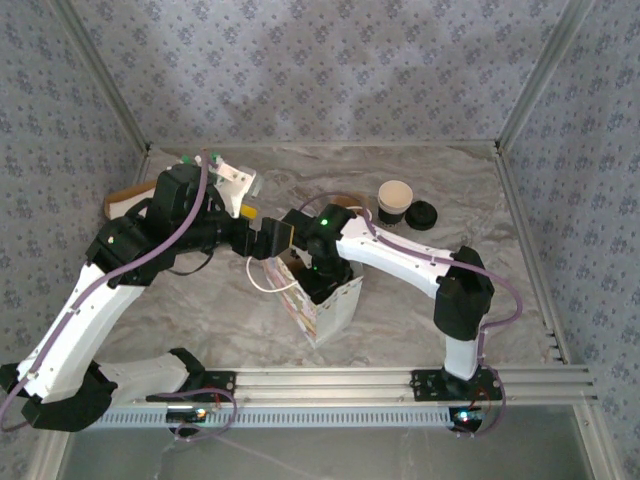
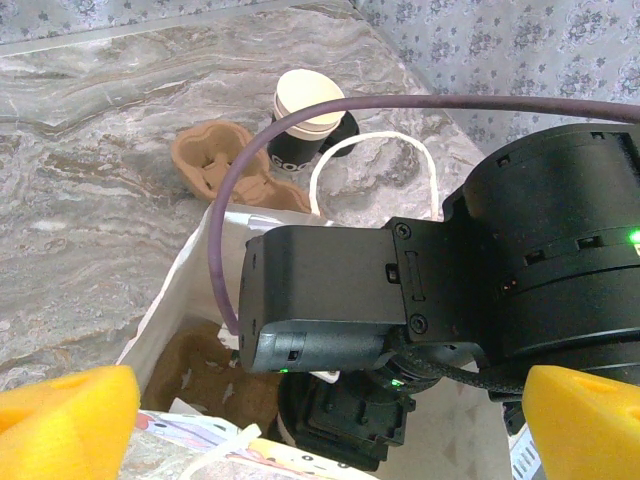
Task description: Pack the takeout coffee
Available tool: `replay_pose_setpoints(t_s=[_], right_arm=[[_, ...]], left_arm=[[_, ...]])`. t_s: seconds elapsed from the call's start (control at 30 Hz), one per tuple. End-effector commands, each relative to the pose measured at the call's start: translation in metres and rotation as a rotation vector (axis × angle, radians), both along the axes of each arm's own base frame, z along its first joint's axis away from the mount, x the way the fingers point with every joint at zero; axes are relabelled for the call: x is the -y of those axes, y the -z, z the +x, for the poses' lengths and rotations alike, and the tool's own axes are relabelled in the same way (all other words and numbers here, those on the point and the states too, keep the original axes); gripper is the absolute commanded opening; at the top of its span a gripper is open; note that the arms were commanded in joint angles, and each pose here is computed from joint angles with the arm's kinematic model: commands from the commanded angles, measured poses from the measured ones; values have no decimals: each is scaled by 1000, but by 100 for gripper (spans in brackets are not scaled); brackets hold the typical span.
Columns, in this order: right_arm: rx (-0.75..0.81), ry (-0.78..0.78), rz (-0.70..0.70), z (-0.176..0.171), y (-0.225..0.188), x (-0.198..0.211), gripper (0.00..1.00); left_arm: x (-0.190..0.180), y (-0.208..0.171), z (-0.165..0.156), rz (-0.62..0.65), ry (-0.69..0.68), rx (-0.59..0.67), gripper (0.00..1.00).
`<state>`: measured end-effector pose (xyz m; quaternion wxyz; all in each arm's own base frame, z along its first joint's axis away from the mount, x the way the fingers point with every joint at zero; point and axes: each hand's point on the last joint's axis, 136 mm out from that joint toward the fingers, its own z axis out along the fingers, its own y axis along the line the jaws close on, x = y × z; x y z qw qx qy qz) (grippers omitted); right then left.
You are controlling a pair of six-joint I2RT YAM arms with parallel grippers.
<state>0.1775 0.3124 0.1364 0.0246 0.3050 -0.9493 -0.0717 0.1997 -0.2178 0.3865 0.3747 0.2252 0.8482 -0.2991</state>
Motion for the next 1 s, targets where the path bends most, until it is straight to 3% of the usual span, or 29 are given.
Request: replay_pose_setpoints(t_s=[0.0, 0.97], right_arm=[[-79, -17, -94, -11, 37, 10, 65], [-93, -2, -97, -6, 54, 12, 65]], left_arm=[[2, -10, -3, -22, 20, 35, 98], [4, -8, 0, -18, 19, 30, 99]])
